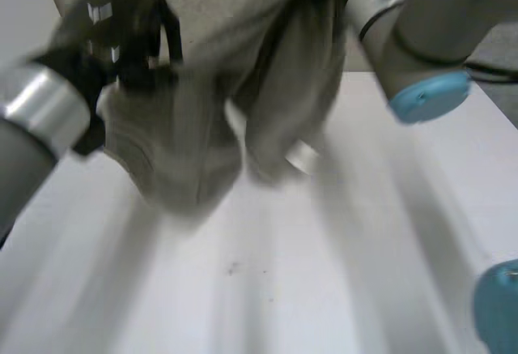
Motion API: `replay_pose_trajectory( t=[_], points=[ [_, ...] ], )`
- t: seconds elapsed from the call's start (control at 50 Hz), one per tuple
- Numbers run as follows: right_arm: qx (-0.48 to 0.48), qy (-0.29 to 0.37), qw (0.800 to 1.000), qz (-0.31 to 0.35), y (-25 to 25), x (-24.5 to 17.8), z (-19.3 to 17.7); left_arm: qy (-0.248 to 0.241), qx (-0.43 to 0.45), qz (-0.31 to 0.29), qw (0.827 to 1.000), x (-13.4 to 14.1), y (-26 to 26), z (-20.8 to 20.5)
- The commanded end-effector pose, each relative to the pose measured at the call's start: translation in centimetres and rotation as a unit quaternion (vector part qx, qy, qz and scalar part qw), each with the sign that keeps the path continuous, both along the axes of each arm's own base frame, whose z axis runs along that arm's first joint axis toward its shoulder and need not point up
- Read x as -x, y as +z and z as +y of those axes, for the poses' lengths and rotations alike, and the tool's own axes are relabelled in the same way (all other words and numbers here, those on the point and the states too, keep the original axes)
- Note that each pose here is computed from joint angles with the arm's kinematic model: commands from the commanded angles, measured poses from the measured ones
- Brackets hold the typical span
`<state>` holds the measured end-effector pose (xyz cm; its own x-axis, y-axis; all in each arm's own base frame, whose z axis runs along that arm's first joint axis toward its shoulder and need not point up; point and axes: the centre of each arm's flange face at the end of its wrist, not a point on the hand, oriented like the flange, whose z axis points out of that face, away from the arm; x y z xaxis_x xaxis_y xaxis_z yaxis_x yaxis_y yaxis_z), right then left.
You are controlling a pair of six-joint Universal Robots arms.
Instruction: Fold the towel.
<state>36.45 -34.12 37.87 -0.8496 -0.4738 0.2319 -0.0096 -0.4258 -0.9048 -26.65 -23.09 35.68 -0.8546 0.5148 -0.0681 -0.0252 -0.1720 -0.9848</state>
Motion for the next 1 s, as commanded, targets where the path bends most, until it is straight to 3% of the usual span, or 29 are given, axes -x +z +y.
replay_pose_trajectory(
  t=[0.02,0.06,0.08,0.12,0.16,0.18,0.22,0.24,0.28,0.34,0.46,0.58,0.72,0.92,1.0],
  points=[
    [-0.044,0.017,0.997,0.057,-1.6,1.4,1.2,0.05,0.046,0.039,0.997,2.2,0.9,-4.4],
    [-0.09,0.045,0.985,0.142,-5.7,1.9,2.5,0.054,0.027,0.031,0.998,2.7,-0.6,-4.6],
    [-0.09,0.046,0.985,0.142,-5.8,1.9,2.5,0.054,0.027,0.031,0.998,2.7,-0.6,-4.6],
    [-0.112,0.055,0.976,0.179,-8.0,2.3,3.0,0.046,-0.044,-0.014,0.998,3.7,-6.0,-3.9],
    [-0.162,0.071,0.95,0.256,-13.4,3.8,4.4,0.044,-0.084,-0.04,0.995,3.5,-8.9,-3.4],
    [-0.163,0.071,0.95,0.257,-13.4,3.8,4.5,0.042,-0.119,-0.064,0.99,3.1,-11.6,-2.6],
    [-0.203,0.088,0.925,0.308,-17.8,4.9,6.1,0.041,-0.149,-0.083,0.985,2.7,-13.9,-1.9],
    [-0.203,0.088,0.925,0.308,-17.8,4.9,6.1,0.04,-0.175,-0.101,0.978,2.4,-16.0,-1.0],
    [-0.231,0.1,0.905,0.343,-21.6,6.0,7.8,0.036,-0.203,-0.12,0.971,2.1,-18.1,-0.1],
    [-0.247,0.091,0.898,0.352,-23.8,7.1,8.3,0.033,-0.244,-0.148,0.958,1.3,-20.9,1.5],
    [-0.258,0.072,0.902,0.338,-23.7,8.6,8.3,0.026,-0.277,-0.173,0.945,0.4,-22.6,3.9],
    [-0.281,0.034,0.916,0.285,-21.8,10.9,7.8,0.027,-0.256,-0.157,0.954,-0.3,-20.4,4.9],
    [-0.332,-0.014,0.929,0.162,-20.2,14.0,6.6,0.027,-0.241,-0.148,0.959,-0.6,-19.2,5.4],
    [-0.354,-0.042,0.925,0.133,-19.9,15.5,5.6,0.033,-0.238,-0.145,0.96,-1.2,-18.9,5.7],
    [-0.388,-0.041,0.912,0.129,-21.3,15.7,5.6,0.038,-0.235,-0.141,0.961,-1.2,-18.7,5.2]
  ],
)
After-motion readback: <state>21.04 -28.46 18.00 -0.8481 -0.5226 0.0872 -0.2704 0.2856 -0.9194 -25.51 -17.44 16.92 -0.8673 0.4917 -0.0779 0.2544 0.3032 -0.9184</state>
